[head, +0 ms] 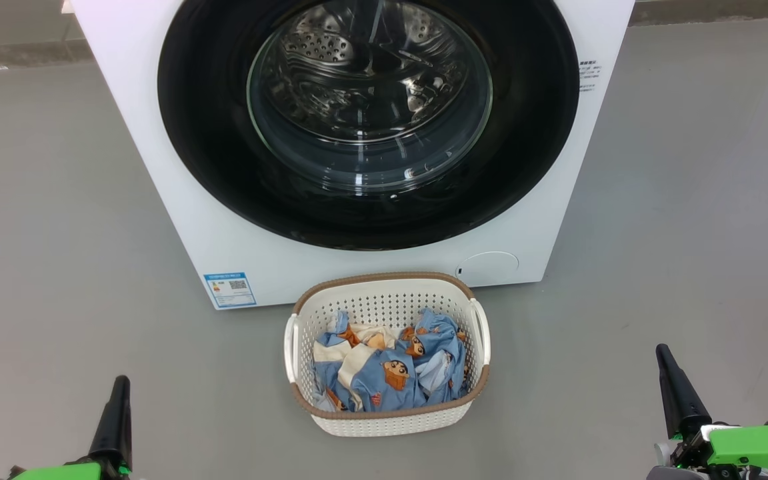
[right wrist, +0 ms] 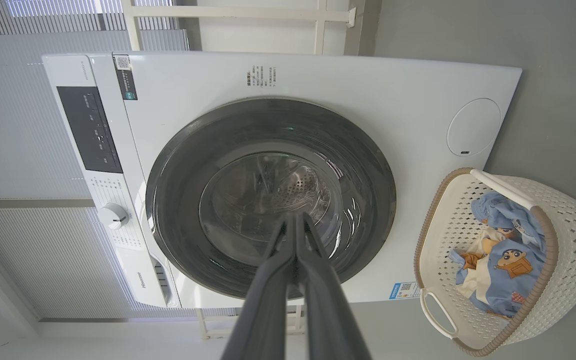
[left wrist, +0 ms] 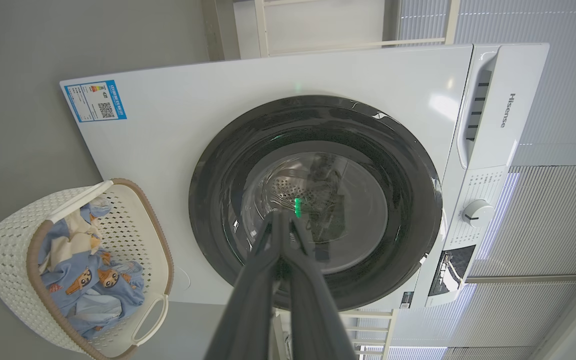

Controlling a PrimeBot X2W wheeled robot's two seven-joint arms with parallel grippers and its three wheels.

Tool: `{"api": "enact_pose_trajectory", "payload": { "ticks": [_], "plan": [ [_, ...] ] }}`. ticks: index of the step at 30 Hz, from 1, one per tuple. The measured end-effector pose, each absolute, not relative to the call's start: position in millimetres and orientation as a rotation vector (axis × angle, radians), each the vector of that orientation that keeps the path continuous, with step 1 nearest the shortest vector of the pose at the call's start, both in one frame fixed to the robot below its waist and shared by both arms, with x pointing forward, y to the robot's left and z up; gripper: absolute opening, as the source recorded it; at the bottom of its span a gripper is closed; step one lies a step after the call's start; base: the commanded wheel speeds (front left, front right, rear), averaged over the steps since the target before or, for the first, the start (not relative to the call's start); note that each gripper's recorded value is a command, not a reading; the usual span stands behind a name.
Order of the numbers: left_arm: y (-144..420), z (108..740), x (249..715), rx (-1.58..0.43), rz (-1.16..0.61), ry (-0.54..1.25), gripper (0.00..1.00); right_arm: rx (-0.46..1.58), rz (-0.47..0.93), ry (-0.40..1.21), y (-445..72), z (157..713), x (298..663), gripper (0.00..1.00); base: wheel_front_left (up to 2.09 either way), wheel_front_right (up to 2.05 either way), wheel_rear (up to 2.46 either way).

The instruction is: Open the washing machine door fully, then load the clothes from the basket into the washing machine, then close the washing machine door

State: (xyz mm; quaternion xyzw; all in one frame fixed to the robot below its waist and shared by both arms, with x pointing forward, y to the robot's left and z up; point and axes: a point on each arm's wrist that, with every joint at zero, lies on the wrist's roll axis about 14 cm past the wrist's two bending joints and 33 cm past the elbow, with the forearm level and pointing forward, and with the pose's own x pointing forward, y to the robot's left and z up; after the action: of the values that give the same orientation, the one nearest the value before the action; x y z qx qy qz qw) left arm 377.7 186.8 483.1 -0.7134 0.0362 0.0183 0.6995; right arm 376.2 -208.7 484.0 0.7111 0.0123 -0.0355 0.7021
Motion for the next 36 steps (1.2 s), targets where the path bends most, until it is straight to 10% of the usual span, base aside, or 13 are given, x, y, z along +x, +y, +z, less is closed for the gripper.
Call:
{"api": "enact_pose_trajectory", "payload": {
  "ticks": [28,29,36],
  "plan": [
    [186,482,377,-1.590,0.043,0.083,0.00,1.583,-0.081,0.029,-209,483,376,0.00,0.00,0.00,0.00],
    [186,479,376,-1.593,0.050,0.092,1.00,1.585,-0.090,0.038,-208,479,375,1.00,0.00,0.00,0.00],
    [178,454,363,-1.612,0.108,0.152,1.00,1.597,-0.154,0.088,-207,456,361,1.00,0.00,0.00,0.00]
  ]
}}
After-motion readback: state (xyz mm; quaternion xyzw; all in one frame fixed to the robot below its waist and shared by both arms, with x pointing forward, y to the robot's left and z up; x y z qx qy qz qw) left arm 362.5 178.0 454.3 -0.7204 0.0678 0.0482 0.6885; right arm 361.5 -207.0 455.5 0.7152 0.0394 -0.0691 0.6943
